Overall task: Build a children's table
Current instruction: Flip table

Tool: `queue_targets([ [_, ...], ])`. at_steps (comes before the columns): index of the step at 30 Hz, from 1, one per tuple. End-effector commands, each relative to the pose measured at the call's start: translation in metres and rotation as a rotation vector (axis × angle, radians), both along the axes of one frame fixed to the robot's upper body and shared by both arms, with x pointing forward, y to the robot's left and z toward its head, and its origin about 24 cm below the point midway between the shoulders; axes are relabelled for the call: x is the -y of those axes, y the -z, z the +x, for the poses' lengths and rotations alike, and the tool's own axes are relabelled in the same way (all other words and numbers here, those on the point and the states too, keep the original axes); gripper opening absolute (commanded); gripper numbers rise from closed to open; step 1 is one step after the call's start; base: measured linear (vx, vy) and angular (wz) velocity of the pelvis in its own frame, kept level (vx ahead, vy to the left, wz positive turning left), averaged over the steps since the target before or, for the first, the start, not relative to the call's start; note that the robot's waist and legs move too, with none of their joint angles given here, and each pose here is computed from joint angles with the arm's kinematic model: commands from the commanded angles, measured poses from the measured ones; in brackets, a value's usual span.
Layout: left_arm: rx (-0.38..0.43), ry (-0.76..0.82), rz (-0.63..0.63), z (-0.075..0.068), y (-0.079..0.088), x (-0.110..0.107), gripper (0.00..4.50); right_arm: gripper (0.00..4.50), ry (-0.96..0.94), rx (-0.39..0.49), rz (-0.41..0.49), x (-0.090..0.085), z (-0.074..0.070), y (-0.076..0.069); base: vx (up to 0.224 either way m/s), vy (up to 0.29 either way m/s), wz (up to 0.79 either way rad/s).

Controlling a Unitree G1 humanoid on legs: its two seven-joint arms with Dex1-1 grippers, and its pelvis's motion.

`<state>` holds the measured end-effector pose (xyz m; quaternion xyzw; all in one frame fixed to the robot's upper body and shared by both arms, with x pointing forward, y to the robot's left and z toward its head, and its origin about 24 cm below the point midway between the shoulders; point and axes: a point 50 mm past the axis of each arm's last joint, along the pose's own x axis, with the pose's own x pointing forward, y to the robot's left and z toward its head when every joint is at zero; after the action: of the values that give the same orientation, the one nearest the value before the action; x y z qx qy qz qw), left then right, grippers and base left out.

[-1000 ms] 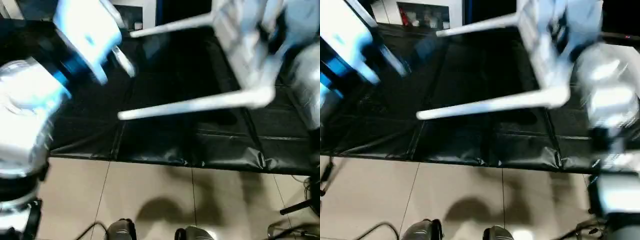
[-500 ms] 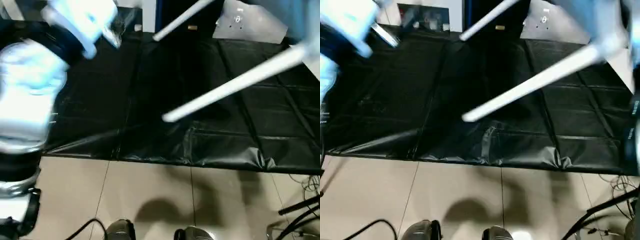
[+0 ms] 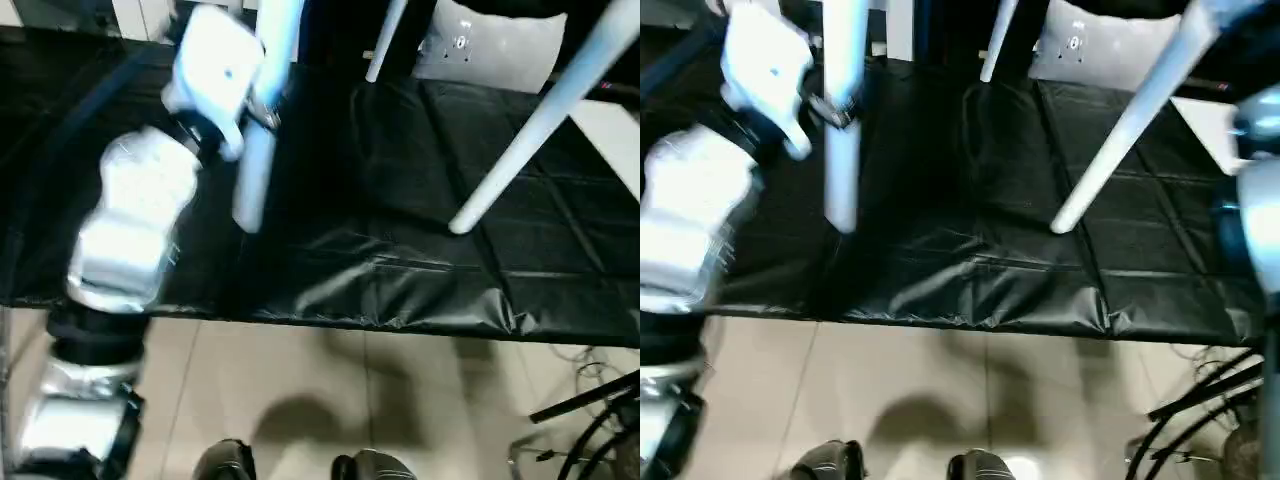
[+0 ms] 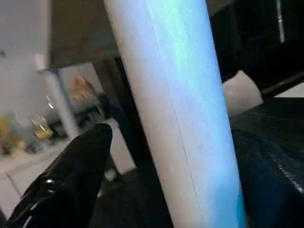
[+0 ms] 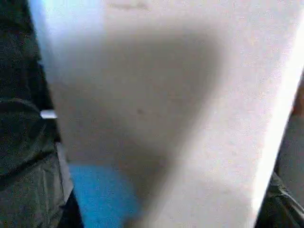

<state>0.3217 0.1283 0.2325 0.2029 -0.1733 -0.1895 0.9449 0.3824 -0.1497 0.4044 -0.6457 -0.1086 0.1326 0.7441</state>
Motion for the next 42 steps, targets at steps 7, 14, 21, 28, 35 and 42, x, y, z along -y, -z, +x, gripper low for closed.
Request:
queue_targets([
  [7, -0.082, -0.057, -0.039, -0.009, 0.021, -0.010, 3.32, 1.94, 0.015, -0.233, -0.016, 0.008, 0.009, 0.036, 0.000, 0.000, 0.00],
  [14, -0.059, -0.136, 0.018, -0.005, 0.020, -0.032, 2.65, 2.64, -0.112, -0.410, 0.084, 0.011, -0.006, 0.045, 0.000, 0.000, 0.00],
  [21, -0.067, -0.241, 0.068, -0.002, 0.028, -0.057, 2.27, 3.40, -0.222, -0.536, 0.167, 0.019, -0.036, 0.046, 0.000, 0.000, 0.00],
  [28, -0.069, -0.343, 0.138, 0.006, 0.031, -0.083, 2.27, 4.06, -0.389, -0.528, 0.389, 0.028, -0.060, 0.041, 0.000, 0.000, 0.00],
  [35, -0.070, -0.369, 0.171, 0.008, 0.029, -0.100, 2.27, 4.43, -0.562, -0.387, 0.524, 0.033, -0.073, 0.022, -0.034, 0.007, -0.11],
  [42, -0.077, -0.357, 0.145, -0.008, 0.033, -0.103, 2.27, 4.43, -0.649, -0.369, 0.686, 0.034, -0.084, 0.040, 0.000, 0.000, 0.00],
])
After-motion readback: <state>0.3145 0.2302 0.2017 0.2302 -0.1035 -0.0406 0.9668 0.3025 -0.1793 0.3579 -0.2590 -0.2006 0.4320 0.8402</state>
